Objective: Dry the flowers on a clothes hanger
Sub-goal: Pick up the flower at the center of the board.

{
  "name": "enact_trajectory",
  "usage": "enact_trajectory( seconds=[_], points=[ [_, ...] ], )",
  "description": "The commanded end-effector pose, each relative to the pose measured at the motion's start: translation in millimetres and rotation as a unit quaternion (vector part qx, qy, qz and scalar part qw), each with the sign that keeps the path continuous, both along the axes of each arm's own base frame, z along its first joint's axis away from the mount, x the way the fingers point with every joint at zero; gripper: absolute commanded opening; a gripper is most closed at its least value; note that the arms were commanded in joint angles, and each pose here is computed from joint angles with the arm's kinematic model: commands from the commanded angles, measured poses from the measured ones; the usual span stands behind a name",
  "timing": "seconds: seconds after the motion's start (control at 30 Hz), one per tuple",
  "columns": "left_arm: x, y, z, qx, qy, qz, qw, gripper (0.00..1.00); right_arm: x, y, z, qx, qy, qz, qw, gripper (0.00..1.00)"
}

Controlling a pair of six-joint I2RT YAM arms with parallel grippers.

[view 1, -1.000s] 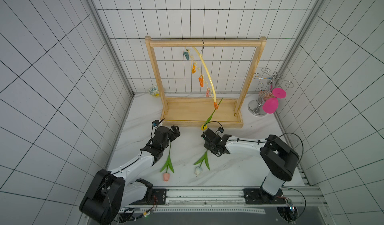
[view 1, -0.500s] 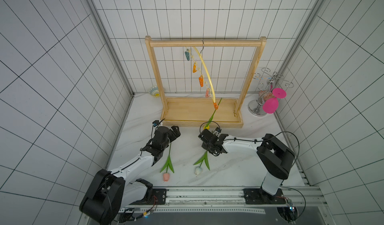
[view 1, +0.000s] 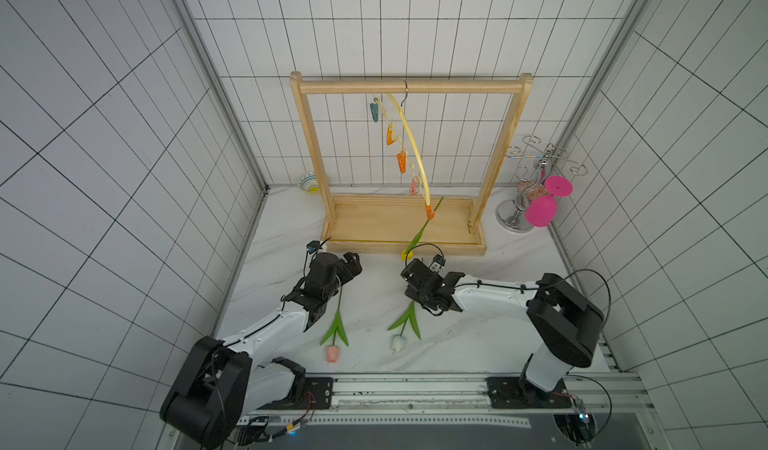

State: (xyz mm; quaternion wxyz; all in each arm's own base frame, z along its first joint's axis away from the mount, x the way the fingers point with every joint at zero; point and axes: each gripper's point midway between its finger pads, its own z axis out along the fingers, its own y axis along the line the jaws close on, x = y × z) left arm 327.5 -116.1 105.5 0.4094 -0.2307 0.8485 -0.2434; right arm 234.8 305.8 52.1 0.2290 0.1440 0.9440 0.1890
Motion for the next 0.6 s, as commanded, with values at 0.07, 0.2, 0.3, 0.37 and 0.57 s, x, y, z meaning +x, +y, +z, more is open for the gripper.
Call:
enact_trajectory(
  seconds=[0.07,0.2,0.3,0.37,0.57],
  points=[
    [4,-3,15,-0.009,-0.029,-0.007,1.0,0.98,-1,-5,55,0.054,-0.097,0.046,0.993,0.0],
    [4,-3,18,-0.01,-0.034,-0.009,0.999,0.97,-17,-20,63,0.074,-0.126,0.091,0.985,0.0],
    [3,-5,20,-0.016,-0.044,-0.014,0.999,0.97,-36,-17,73,0.125,-0.163,0.159,0.966,0.0],
    [3,-8,23,-0.02,-0.054,-0.023,0.998,0.97,-44,-18,80,0.158,-0.183,0.176,0.954,0.0],
    [1,-17,39,-0.033,-0.092,-0.056,0.994,0.96,-46,-19,118,0.164,-0.221,0.198,0.941,0.0]
  ],
)
